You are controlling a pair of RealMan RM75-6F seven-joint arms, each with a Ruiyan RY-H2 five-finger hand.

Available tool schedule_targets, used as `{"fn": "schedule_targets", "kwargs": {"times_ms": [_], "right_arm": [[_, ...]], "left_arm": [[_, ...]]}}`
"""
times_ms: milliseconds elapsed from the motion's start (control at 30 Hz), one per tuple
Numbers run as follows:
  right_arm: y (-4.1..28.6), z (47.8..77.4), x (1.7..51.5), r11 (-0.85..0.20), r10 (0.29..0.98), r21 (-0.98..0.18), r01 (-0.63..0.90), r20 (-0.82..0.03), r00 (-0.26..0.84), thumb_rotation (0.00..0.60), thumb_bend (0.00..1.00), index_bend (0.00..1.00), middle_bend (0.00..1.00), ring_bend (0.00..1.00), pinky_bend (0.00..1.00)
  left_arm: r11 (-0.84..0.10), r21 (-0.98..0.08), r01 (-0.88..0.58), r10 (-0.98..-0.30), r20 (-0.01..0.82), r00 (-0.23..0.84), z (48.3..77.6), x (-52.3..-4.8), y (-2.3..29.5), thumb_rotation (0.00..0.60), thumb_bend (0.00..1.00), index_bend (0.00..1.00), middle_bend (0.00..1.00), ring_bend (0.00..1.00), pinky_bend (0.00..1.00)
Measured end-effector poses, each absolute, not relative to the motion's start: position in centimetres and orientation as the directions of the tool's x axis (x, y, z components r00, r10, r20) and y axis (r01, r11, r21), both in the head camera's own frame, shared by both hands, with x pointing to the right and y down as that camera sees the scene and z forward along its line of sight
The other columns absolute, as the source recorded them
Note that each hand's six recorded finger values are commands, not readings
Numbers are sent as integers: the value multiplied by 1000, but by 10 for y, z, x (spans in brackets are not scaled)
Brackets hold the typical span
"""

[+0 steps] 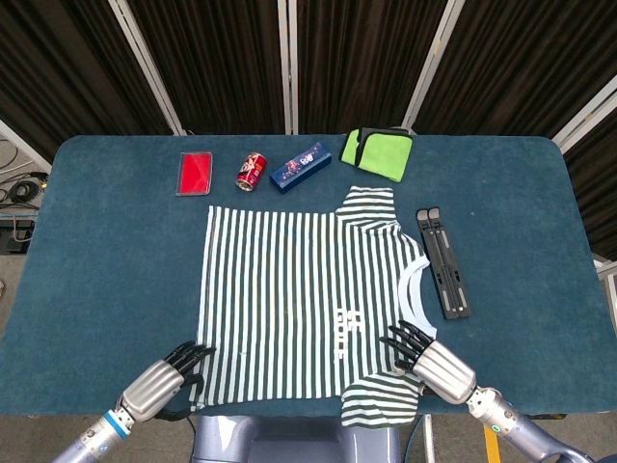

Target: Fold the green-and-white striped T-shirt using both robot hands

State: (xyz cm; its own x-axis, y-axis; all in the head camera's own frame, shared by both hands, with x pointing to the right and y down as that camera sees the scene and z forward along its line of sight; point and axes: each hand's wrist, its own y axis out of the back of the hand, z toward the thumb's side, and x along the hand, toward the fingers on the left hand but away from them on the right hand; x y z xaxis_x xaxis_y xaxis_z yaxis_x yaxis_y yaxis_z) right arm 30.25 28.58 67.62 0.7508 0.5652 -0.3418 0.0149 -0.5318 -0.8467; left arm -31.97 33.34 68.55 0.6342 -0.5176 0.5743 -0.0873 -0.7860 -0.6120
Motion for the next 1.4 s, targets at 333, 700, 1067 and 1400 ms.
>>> {"fn": "schedule_targets", "kwargs": {"times_ms": [333,700,1067,1400], "right_arm": [[286,676,303,-531,566,-847,18,-339,751,600,405,728,143,0,0],[286,675,303,-532,567,-847,20,-338,751,600,405,728,143,0,0],[286,674,303,-532,569,-847,24,-336,751,600,405,728,143,0,0],[284,674,303,-532,572,-847,28,-335,749,600,405,728,144,0,0]], "left_arm": [[-790,-607,-86,-516,581,630,689,-319,333,600,310,480,0,0,0],[-792,-603,-94,-515,578,633,690,-317,332,600,453,480,0,0,0],[-801,-592,-91,-507,590,628,692,-314,332,600,499,498,0,0,0],[-808,-574,-133,-521,590,616,693,-311,328,600,505,664,0,0,0]]}}
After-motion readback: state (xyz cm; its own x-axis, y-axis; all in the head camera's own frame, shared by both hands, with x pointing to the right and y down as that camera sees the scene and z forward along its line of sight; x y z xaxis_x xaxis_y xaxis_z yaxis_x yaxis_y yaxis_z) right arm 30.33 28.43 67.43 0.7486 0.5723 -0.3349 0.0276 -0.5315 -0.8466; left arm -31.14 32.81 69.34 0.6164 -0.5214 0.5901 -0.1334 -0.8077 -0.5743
